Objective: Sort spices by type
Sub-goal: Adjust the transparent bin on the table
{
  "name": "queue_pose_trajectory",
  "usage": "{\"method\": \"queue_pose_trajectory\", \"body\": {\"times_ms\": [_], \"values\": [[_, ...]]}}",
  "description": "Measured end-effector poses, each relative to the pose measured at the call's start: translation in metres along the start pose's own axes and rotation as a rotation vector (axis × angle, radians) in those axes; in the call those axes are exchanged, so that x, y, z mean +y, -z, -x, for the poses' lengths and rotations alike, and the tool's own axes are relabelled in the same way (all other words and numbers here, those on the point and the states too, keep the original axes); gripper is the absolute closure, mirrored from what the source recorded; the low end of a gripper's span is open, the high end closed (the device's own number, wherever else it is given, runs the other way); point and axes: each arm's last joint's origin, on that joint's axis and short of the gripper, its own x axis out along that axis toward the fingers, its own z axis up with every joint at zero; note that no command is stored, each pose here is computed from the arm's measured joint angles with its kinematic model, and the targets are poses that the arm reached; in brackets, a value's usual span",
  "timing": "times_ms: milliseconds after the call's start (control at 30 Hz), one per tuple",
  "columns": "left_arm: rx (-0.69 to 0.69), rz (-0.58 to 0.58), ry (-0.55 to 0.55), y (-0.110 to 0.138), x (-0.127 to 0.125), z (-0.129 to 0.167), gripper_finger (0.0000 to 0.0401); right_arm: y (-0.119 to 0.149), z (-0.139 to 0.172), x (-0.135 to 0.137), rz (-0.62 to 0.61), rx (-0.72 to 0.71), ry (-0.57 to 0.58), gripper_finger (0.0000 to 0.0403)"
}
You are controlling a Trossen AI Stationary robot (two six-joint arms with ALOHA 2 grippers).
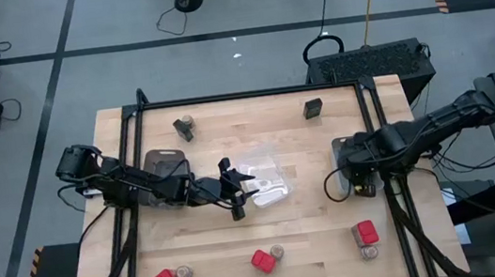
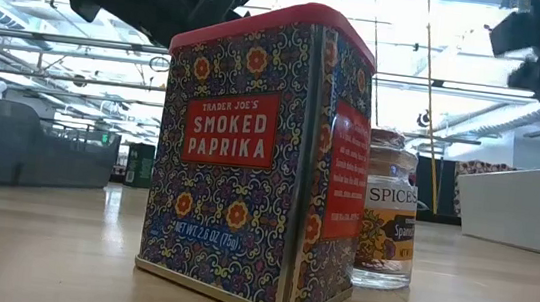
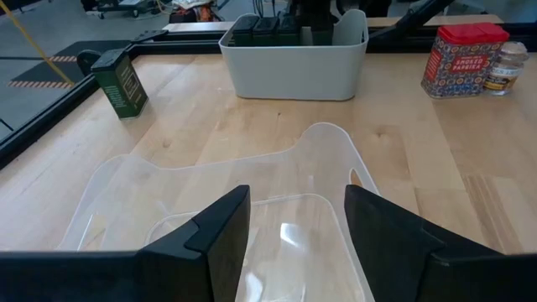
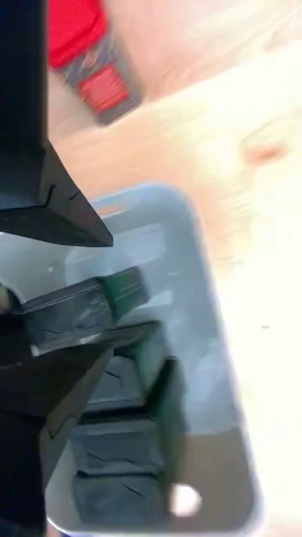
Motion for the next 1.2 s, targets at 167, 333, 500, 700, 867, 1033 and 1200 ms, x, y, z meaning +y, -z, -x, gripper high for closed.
{"method": "queue_pose_trajectory", "body": {"times_ms": [167, 333, 500, 700, 867, 1033, 1200], "values": [[0.004, -0.001, 0.011, 0.0, 0.0, 0.0, 0.0199, -0.02, 0.016, 0.008, -0.02, -0.236, -0.047, 0.022], [0.012, -0.002, 0.077, 0.001, -0.002, 0.0, 0.0199, -0.046, 0.024, 0.019, -0.026, -0.526, -0.079, 0.022], [0.041, -0.015, 0.046, 0.004, -0.001, 0.0, 0.0199, -0.071, 0.004, 0.028, -0.01, -0.537, -0.001, 0.024], [0.121, -0.052, -0.058, 0.006, 0.006, 0.009, 0.0199, -0.099, -0.047, 0.034, -0.012, -0.371, 0.101, 0.0309], [0.172, -0.023, -0.131, -0.001, 0.013, 0.026, 0.0199, -0.112, -0.078, 0.028, 0.004, -0.263, 0.166, 0.0387], [0.288, 0.013, -0.192, 0.009, 0.019, 0.032, 0.0199, -0.119, -0.085, 0.023, -0.022, -0.268, 0.166, 0.0393], [0.382, 0.052, -0.242, 0.024, 0.025, 0.026, 0.0199, -0.123, -0.084, 0.025, -0.036, -0.3, 0.13, 0.0401]]}}
